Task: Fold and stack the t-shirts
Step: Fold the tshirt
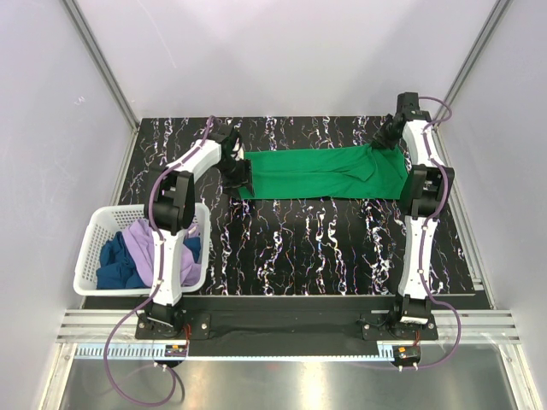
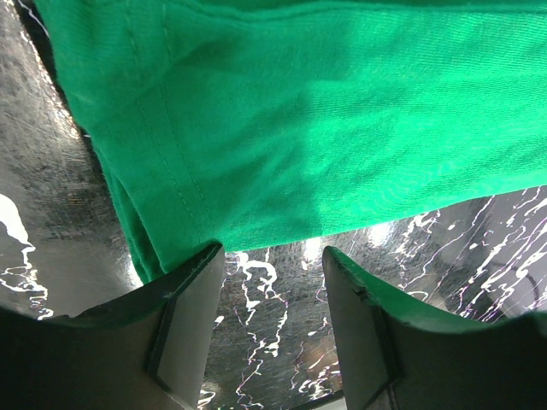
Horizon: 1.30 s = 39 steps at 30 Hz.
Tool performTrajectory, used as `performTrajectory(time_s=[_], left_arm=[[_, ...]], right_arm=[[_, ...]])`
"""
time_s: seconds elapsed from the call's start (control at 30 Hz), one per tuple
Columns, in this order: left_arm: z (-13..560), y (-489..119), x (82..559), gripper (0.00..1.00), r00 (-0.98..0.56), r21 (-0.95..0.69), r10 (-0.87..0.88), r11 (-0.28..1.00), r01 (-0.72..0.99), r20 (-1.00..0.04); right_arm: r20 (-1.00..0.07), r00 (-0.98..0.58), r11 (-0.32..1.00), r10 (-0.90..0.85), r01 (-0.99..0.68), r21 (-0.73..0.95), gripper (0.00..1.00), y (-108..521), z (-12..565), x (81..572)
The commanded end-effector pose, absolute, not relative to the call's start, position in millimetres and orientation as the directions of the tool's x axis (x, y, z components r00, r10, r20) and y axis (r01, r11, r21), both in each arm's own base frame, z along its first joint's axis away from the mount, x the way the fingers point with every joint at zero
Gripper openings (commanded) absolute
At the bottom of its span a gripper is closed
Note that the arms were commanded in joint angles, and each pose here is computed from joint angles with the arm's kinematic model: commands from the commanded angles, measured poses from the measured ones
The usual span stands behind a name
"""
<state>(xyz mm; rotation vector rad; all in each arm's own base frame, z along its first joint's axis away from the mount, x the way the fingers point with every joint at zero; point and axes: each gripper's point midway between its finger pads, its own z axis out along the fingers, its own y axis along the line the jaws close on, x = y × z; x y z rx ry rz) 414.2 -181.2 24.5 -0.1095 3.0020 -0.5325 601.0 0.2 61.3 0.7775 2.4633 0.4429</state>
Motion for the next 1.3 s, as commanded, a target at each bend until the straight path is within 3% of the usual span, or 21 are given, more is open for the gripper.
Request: performTrajectory(time_s=[0.0,0.37,1.0,1.07,1.13,1.2,1.27], left_arm=[[3.9,-162.7,399.6,0.57,-0.996,-0.264,-0.086,0.961,-0.075,-0.028],[3.3,-164.6,401.1,0.57,-0.996,-0.274,-0.084,0.959,-0.073,-0.028],[5.7,-160.5,406.0,0.57,-0.996,-0.288,-0.089,0.955,-0.077,-0.029],[5.9,-159.6,406.8,0.57,-0.995,-0.289,-0.092,0.954,-0.079,-0.029],[6.6,-159.2,406.8,0.57,-0.995,-0.291,-0.093,0.953,-0.081,-0.028],[7.8,-159.3,407.0,0.57,-0.995,-0.296,-0.094,0.952,-0.081,-0.03],[10.1,-158.5,407.2,0.57,-0.995,-0.3,-0.097,0.95,-0.083,-0.032]], right_arm=[[-0.485,-0.633,0.784,0.604,0.359,0.507,0.0,4.3,133.2,616.3],[-0.505,-0.602,0.763,0.619,0.307,0.569,0.0,10.4,143.4,636.6],[-0.437,-0.645,0.764,0.627,0.401,0.506,0.04,-1.9,85.1,624.6],[-0.437,-0.642,0.766,0.629,0.418,0.488,0.1,-5.3,83.3,622.4],[-0.424,-0.643,0.758,0.637,0.422,0.498,0.28,-5.6,82.5,621.9],[-0.404,-0.654,0.752,0.64,0.425,0.503,0.34,-5.3,82.4,618.8],[-0.395,-0.657,0.754,0.643,0.449,0.48,0.49,-7.9,90.9,610.2]])
